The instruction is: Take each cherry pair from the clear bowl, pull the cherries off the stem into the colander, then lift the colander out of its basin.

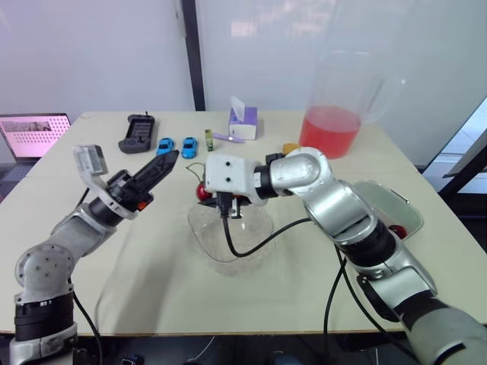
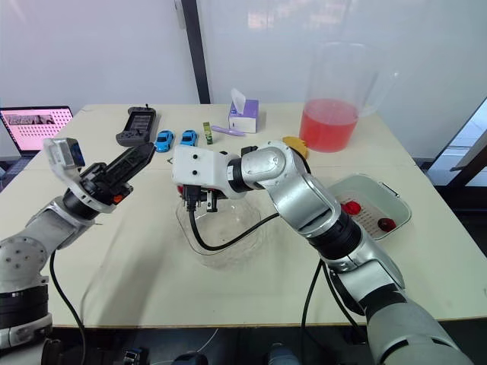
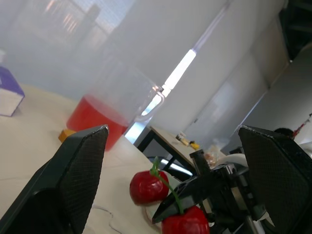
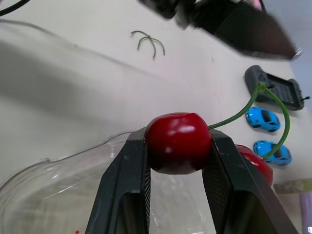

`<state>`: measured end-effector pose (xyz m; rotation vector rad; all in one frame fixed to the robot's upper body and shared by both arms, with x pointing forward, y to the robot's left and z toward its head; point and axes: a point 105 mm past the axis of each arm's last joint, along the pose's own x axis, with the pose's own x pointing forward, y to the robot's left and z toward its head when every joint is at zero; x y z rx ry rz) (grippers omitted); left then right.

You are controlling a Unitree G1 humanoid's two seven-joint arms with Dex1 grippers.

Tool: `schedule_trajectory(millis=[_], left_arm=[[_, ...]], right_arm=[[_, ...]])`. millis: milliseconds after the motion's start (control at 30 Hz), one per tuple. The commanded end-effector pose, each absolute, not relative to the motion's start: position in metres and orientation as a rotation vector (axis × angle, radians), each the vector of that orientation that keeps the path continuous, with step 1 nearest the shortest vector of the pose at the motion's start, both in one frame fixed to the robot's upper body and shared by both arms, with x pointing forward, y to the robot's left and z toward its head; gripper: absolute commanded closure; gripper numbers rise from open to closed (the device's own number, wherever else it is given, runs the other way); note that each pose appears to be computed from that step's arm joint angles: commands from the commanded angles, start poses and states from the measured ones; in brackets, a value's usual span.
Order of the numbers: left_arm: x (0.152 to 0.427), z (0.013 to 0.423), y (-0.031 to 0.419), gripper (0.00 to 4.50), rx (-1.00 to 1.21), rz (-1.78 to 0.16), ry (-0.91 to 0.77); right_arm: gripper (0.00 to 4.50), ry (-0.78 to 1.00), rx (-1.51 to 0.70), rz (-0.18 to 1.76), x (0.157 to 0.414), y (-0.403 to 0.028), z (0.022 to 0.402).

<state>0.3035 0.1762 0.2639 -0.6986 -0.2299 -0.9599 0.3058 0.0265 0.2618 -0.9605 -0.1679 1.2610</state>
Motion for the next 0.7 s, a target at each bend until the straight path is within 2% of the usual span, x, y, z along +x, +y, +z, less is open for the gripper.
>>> schedule_trajectory(millis=[33, 467, 567, 667, 700], left_arm=[[0.301, 0.269, 0.175, 0.0, -0.719, -0.958, -0.258], [0.307, 0.257, 0.164, 0.0, -0.788, -0.945, -0.227], [0.31, 0.254, 0.159, 0.81, -0.798, -0.949, -0.213], [0.311, 0.251, 0.154, 2.27, -0.789, -0.955, -0.194], [0.311, 0.252, 0.153, 2.27, -0.79, -0.958, -0.196]], right_arm=[[3.53, -0.248, -0.995, 1.246, 0.3, 0.031, 0.276], [3.53, -0.251, -0.988, 1.273, 0.296, 0.034, 0.279], [3.53, -0.251, -0.987, 1.275, 0.296, 0.035, 0.28], [3.53, -0.249, -0.985, 1.279, 0.296, 0.035, 0.28], [3.53, -0.248, -0.985, 1.28, 0.296, 0.035, 0.28]])
